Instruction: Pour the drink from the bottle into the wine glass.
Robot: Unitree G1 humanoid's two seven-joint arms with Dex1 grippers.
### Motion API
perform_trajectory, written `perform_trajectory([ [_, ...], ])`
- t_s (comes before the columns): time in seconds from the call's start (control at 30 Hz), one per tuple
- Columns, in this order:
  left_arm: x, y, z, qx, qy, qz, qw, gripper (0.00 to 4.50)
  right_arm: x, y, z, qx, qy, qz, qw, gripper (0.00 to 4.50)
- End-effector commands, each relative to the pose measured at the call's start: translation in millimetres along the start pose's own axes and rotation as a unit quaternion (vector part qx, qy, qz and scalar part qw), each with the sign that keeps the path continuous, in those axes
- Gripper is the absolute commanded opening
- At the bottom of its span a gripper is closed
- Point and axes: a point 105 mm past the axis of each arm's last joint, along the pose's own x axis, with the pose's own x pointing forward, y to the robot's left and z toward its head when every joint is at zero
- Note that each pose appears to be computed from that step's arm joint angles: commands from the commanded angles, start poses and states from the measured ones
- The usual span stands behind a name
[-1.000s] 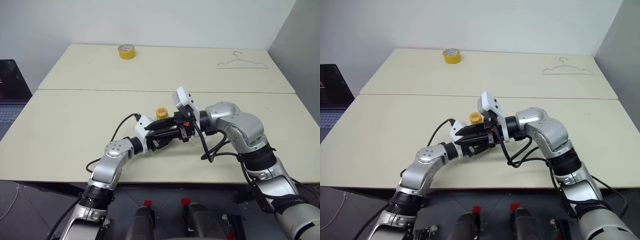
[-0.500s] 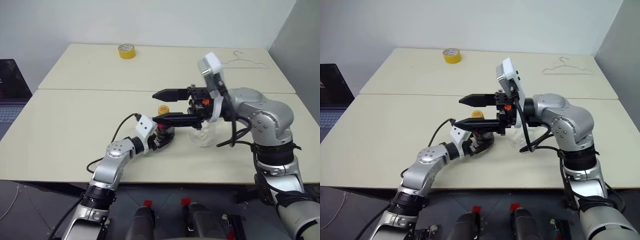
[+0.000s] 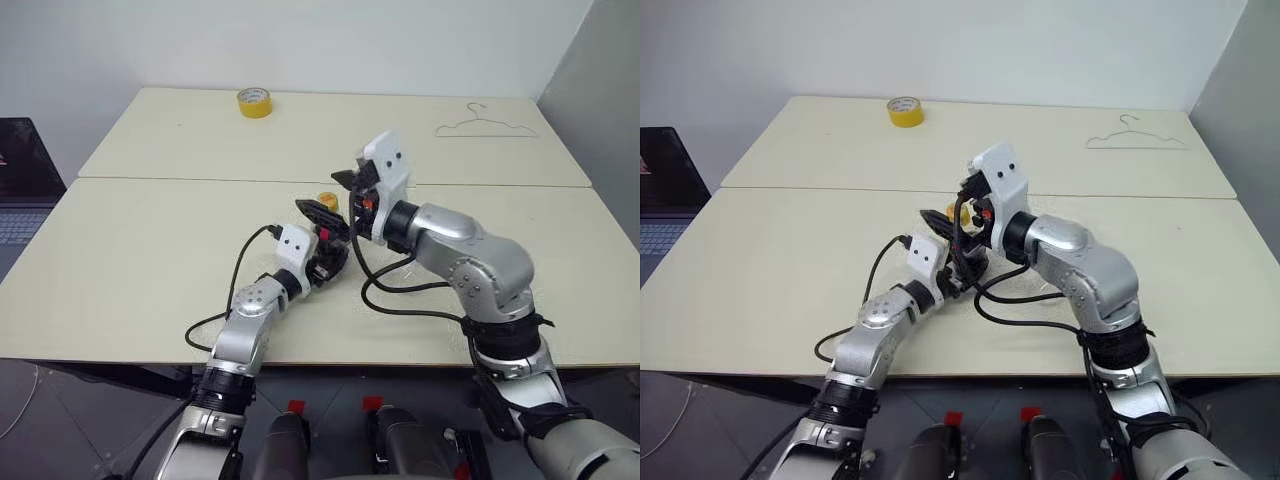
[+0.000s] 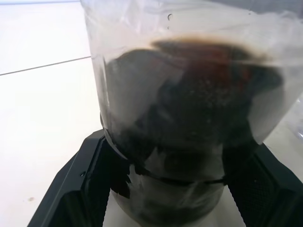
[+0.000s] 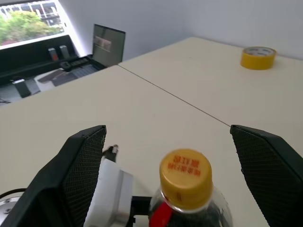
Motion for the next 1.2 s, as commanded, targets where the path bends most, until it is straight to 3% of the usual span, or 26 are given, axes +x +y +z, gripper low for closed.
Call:
perform_trajectory([
  [0.03, 4.1, -0.8, 15.9, 0.012, -0.031, 0.008, 0.999, 3.27, 3.5, -6.7, 10.2, -0.010, -0.026, -0.038, 0.999, 4.47],
  [0.53, 5.3, -5.7, 16.0, 0.013, -0.034, 0.005, 0.999, 3.27, 31.7, -20.5, 5.6, 0.007, -0.040, -0.082, 0.996, 4.47],
  [1.2, 5.0, 0.0, 15.1, 0.019, -0.033, 0.011, 0.999, 3.27, 6.3, -27.3, -10.8, 0.003, -0.015, -0.069, 0.997, 4.47],
])
